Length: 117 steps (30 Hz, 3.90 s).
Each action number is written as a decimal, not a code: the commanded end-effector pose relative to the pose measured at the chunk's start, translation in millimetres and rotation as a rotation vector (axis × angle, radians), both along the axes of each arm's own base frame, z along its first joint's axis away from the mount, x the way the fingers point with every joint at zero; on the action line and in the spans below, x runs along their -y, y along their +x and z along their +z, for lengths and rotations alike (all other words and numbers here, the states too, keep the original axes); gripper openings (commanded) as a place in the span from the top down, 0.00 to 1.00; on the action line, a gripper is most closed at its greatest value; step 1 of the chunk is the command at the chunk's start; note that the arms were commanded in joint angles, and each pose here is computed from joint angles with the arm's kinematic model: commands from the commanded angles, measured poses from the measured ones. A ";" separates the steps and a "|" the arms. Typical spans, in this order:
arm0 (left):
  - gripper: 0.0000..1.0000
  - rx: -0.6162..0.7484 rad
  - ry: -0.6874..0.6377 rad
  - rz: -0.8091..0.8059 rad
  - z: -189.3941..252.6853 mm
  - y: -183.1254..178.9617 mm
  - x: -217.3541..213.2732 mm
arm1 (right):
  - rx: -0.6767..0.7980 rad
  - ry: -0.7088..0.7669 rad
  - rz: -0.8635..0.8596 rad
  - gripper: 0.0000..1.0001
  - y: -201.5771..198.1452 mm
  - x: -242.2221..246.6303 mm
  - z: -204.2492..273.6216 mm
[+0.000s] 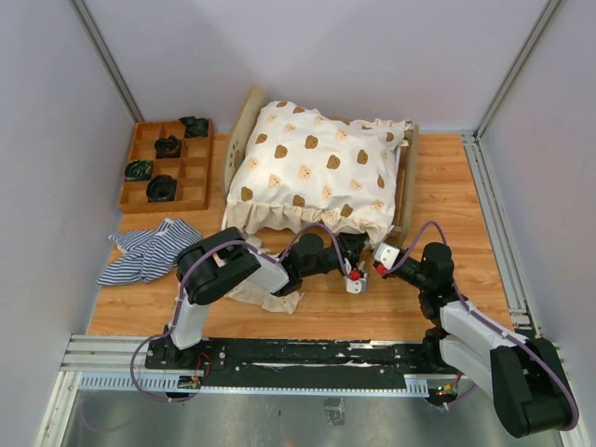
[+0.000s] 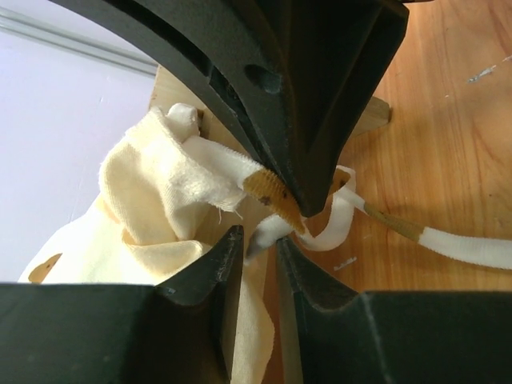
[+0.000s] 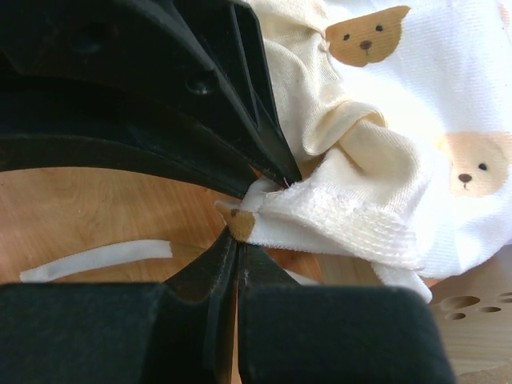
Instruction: Set up the pet bed
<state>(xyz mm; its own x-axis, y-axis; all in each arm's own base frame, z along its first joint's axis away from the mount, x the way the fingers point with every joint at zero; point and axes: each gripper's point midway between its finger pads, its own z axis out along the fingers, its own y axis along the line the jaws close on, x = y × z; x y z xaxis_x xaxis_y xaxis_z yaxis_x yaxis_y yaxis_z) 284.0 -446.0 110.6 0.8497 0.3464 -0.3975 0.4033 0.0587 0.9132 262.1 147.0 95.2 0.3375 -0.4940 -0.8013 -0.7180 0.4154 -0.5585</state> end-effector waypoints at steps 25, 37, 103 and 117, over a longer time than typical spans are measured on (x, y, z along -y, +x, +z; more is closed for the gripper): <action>1.00 -0.506 -0.414 0.146 38.4 -1.8 -17.4 | -0.329 0.589 -0.416 0.70 -4.8 26.4 75.7; 1.00 -0.843 -0.481 0.185 34.9 -2.7 -0.5 | -0.745 0.769 -0.695 0.53 -33.5 32.4 2.1; 1.00 -1.462 -0.778 1.010 -69.1 53.5 -143.4 | -0.228 0.661 -1.424 1.00 13.1 164.7 45.3; 1.00 -1.595 -0.708 0.938 -75.5 45.0 -120.7 | -0.426 0.725 -1.326 1.00 12.9 141.3 25.2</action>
<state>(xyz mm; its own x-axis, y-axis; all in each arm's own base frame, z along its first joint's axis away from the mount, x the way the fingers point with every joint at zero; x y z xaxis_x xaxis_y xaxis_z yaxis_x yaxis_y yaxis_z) 336.0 -325.5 46.5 -0.6337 -0.1672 -0.7553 0.3212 0.8313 -0.4536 274.6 0.8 115.6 -0.3079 0.2037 -0.9294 0.3255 0.9404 0.0983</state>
